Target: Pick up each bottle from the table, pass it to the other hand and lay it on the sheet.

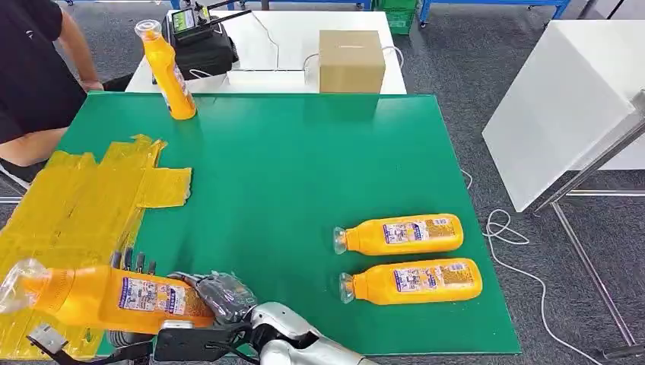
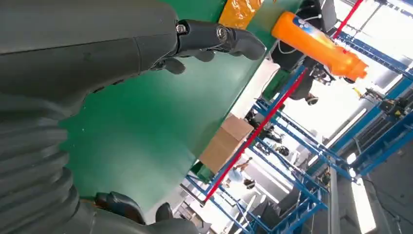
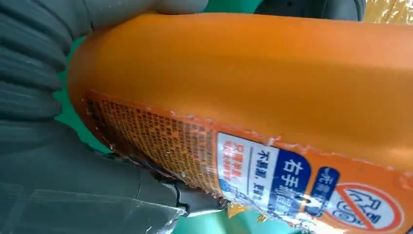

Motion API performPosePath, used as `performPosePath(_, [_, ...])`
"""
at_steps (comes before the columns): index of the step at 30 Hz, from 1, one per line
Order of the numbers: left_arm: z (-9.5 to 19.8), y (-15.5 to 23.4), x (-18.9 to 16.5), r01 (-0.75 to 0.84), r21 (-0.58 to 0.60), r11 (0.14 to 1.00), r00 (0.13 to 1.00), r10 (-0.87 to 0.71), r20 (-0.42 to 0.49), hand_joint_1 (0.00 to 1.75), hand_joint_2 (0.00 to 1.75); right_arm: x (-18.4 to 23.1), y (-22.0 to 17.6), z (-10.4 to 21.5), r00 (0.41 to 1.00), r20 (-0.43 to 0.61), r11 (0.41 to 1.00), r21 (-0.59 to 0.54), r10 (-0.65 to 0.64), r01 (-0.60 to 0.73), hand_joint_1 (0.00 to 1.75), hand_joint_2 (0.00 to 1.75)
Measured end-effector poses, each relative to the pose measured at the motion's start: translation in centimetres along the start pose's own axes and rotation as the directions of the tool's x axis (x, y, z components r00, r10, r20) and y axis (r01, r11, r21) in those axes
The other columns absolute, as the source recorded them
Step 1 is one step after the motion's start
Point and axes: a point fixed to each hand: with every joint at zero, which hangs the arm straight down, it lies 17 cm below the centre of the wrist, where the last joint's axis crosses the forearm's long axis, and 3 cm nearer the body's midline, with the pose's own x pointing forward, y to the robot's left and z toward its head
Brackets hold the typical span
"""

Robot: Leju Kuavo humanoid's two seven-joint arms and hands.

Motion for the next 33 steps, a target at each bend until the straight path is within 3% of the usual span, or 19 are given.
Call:
performPosePath(9, [-1.2, -1.4, 0.4, -0.013, -0.048, 0.999, 1.0, 0.013, 0.014, 0.0, 1.75, -0.6, 0.5, 0.1, 1.0, -0.002, 1.0, 0.005, 0.02, -0.02, 1.75, 1.75])
performPosePath(12, [-1.6, -2.1, 0.4, -0.016, -0.066, 0.998, 1.0, 0.017, 0.014, 0.0, 1.75, -0.6, -3.6, 0.1, 0.999, 0.035, 0.986, -0.17, 0.007, -0.001, 1.75, 1.75])
performPosePath(15, [-1.1, -2.6, -0.4, -0.023, -0.081, 0.996, 1.0, 0.022, -0.018, 0.0, 1.75, -1.1, -10.4, 1.3, 0.997, 0.073, 0.93, -0.365, -0.028, 0.053, 1.75, 1.75])
performPosePath(19, [-0.8, -2.6, -0.4, -0.026, -0.081, 0.996, 0.999, 0.025, -0.022, 0.0, 1.75, -1.8, -16.2, 3.7, 0.993, 0.097, 0.879, -0.465, -0.071, 0.108, 1.75, 1.75])
performPosePath(26, [-0.9, -2.8, -0.3, -0.025, -0.088, 0.996, 0.999, 0.023, -0.024, 0.0, 1.75, -3.3, -20.0, 6.3, 0.983, 0.117, 0.799, -0.573, -0.138, 0.181, 1.75, 1.75])
performPosePath(33, [-0.9, -2.9, -0.1, -0.022, -0.091, 0.996, 1.0, 0.02, -0.019, 0.0, 1.75, -4.0, -20.8, 7.2, 0.978, 0.127, 0.77, -0.602, -0.167, 0.21, 1.75, 1.75])
